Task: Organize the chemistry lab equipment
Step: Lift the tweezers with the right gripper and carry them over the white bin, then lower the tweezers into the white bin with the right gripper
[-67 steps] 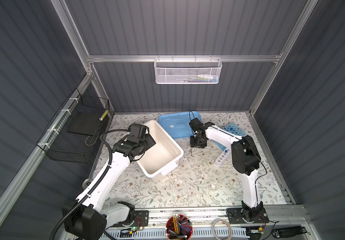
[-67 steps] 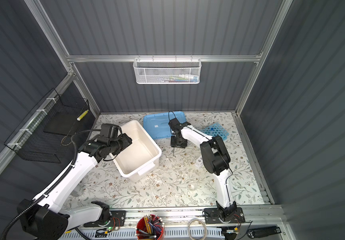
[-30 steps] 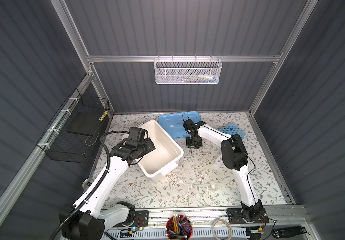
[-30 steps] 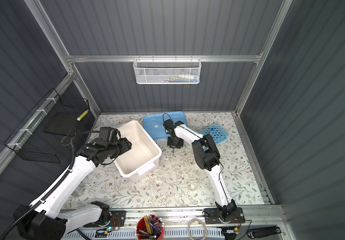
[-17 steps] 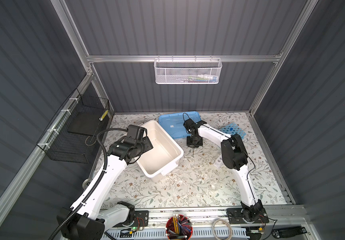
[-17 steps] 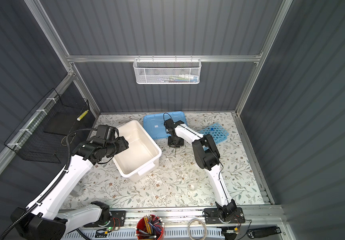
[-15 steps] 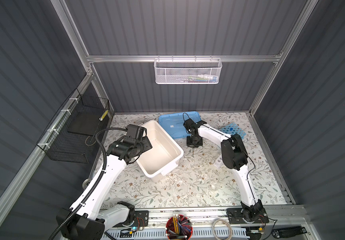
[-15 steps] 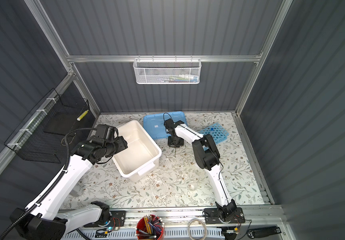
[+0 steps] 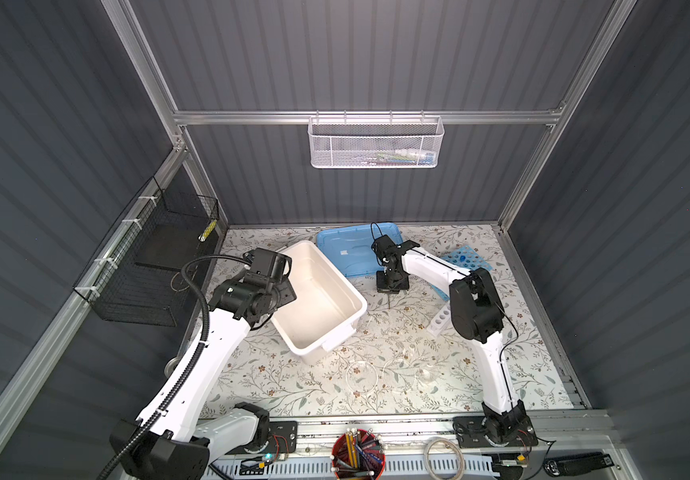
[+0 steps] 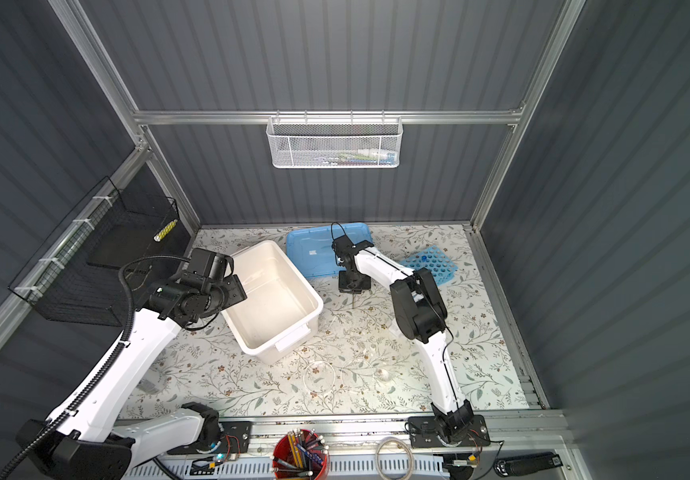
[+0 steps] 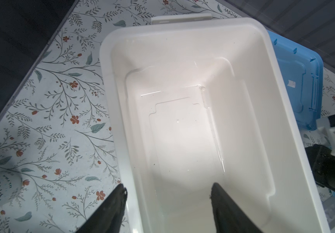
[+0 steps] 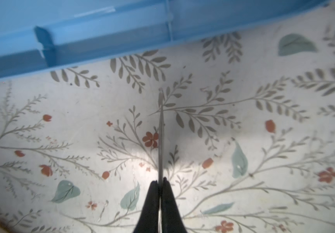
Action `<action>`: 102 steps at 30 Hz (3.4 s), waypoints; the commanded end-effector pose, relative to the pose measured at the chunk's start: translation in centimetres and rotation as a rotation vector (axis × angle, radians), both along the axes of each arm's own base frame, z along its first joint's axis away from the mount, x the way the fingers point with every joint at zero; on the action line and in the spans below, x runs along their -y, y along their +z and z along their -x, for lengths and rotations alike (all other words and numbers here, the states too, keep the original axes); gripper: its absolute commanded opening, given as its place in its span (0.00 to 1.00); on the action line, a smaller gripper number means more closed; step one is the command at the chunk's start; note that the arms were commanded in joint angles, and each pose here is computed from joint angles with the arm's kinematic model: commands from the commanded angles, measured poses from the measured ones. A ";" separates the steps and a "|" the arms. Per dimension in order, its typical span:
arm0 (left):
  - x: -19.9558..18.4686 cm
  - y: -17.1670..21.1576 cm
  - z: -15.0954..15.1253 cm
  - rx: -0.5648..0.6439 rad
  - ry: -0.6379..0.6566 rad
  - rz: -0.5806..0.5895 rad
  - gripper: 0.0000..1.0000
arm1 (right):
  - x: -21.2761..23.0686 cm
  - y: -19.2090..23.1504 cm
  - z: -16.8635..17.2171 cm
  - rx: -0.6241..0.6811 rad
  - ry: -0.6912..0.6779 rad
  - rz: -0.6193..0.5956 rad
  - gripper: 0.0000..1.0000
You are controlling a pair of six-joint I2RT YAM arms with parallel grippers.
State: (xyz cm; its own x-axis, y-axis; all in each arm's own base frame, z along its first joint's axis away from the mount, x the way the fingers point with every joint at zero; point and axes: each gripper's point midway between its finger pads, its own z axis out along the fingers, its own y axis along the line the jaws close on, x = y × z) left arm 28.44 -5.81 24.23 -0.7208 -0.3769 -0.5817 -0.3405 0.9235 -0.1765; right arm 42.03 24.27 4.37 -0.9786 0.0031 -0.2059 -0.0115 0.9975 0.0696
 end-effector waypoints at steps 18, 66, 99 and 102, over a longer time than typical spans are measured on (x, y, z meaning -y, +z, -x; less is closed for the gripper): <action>-3.9 1.1 -1.5 -0.008 0.058 -0.092 0.70 | -6.2 21.6 1.4 0.361 0.233 -0.355 0.00; -3.5 -3.6 -2.5 -0.078 -0.050 0.025 0.68 | -21.4 10.1 8.8 0.155 0.724 -0.226 0.00; -4.4 -0.1 -4.2 -0.162 -0.087 -0.031 0.67 | -21.1 7.4 9.2 0.065 0.717 -0.226 0.00; -4.3 0.0 -4.6 -0.170 -0.100 -0.030 0.67 | -20.2 6.9 8.7 0.060 0.710 -0.184 0.00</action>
